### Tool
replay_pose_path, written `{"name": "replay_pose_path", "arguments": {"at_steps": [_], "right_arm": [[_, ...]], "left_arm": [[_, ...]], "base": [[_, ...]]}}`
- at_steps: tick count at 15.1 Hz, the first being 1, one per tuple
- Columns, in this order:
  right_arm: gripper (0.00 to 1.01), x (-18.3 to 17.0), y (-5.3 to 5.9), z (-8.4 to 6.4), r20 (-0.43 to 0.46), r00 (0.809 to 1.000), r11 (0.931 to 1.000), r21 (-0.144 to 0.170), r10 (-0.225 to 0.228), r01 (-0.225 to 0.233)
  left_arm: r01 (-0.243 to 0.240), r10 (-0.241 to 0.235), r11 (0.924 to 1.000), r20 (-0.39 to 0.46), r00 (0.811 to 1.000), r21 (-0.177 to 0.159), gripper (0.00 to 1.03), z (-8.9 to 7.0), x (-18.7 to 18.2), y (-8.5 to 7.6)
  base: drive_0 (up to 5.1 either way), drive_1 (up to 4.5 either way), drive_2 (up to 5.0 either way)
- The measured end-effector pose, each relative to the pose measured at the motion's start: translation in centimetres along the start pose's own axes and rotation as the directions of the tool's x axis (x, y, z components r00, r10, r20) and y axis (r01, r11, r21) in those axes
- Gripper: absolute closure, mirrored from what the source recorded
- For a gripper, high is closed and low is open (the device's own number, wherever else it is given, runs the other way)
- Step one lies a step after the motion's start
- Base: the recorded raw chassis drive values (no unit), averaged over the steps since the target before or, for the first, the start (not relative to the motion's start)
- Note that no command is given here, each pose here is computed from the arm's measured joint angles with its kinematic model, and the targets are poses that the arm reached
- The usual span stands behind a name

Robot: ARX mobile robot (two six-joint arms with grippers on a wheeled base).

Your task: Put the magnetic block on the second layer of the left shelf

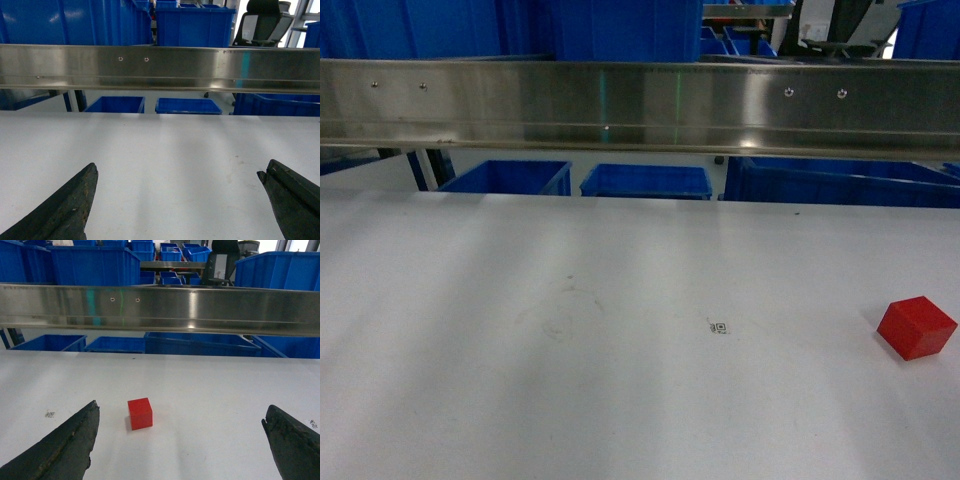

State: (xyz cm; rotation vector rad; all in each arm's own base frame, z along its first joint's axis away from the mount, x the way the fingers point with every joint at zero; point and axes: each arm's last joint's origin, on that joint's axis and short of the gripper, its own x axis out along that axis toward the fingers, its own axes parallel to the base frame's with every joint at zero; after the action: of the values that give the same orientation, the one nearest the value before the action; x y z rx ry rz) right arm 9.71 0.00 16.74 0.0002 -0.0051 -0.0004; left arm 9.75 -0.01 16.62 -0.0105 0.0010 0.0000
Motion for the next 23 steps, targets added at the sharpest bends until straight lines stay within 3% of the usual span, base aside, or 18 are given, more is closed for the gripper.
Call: {"name": "replay_pose_path", "arguments": {"at_steps": [23], "right_arm": [[0.03,0.06,0.02,0.12,0.011,1.0,1.0,0.002,0.002,-0.002]], "left_arm": [[0.0,0.0,1.0,0.0,1.0,0.0,0.05,0.0,0.0,0.0]], "base": [[0.0,0.0,0.0]]}}
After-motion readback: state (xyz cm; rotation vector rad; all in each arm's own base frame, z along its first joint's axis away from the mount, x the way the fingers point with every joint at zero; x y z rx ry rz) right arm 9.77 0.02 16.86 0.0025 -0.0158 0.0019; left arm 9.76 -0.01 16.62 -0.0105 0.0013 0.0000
